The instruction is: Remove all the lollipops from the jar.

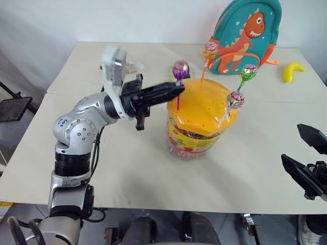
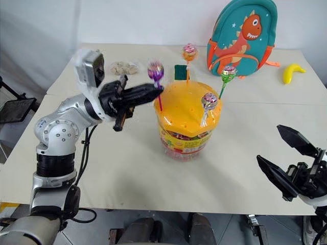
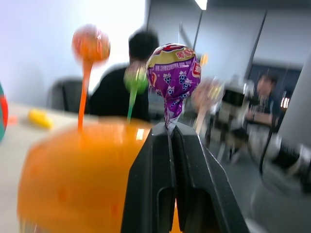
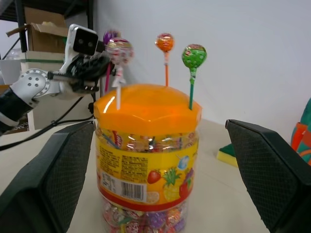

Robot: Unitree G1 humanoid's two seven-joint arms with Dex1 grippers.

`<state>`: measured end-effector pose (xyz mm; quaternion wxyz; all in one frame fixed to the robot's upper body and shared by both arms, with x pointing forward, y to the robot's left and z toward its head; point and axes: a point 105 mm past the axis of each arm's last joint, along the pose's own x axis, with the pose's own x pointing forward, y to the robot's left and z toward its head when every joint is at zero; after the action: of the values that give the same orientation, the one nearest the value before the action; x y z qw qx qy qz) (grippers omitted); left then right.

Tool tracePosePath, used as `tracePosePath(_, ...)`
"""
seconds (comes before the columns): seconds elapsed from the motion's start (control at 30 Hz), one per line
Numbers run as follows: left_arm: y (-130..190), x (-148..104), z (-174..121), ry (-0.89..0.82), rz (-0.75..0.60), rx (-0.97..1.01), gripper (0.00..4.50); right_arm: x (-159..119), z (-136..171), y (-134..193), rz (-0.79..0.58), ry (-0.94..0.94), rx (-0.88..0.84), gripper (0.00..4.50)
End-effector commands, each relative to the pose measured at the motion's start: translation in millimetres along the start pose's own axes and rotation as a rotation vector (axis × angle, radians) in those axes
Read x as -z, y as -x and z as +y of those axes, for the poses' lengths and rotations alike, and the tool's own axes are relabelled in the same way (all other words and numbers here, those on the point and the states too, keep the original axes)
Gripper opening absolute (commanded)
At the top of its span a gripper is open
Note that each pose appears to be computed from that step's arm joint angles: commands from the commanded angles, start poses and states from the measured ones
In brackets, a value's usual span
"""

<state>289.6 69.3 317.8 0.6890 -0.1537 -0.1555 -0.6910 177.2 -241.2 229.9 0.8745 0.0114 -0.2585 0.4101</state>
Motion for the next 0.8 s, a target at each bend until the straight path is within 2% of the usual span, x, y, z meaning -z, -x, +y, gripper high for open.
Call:
tracePosePath(0.03,21,-47,0,0.055,-0.187,-0.032,0.02,-11,3,-2,-0.026,-0.002,-0.017,4.50)
tracePosePath(0.17,102,-23,32,-0.007,0.106,-0.471,0.02,-7,5,-10,-0.011,0.032,-0.097,4.50)
tracePosePath(0.23,141,-14,42,0.002,0.192,-0.657,0.02,-6,5,-13,-0.012,0.046,-0.117,4.50)
tracePosePath(0.27,175,-7,47,0.010,0.245,-0.811,0.02,-3,6,-15,0.000,0.056,-0.146,4.50)
tracePosePath(0.3,199,-2,47,0.013,0.287,-0.914,0.02,-1,8,-16,0.009,0.063,-0.168,4.50)
tracePosePath(0.37,263,23,31,0.082,0.445,-1.152,0.02,10,11,-15,0.059,0.065,-0.248,4.50)
tracePosePath(0.43,293,44,9,0.158,0.564,-1.242,0.02,17,11,-14,0.086,0.056,-0.287,4.50)
tracePosePath(0.53,320,74,-23,0.252,0.731,-1.299,0.02,26,10,-10,0.131,0.038,-0.340,4.50)
tracePosePath(0.67,340,86,-43,0.277,0.803,-1.366,0.02,29,7,-7,0.151,0.033,-0.360,4.50)
tracePosePath(0.77,341,93,-50,0.301,0.786,-1.362,0.02,30,6,-7,0.158,0.033,-0.368,4.50)
tracePosePath(0.8,340,93,-50,0.302,0.778,-1.362,0.24,30,5,-7,0.159,0.033,-0.369,4.50)
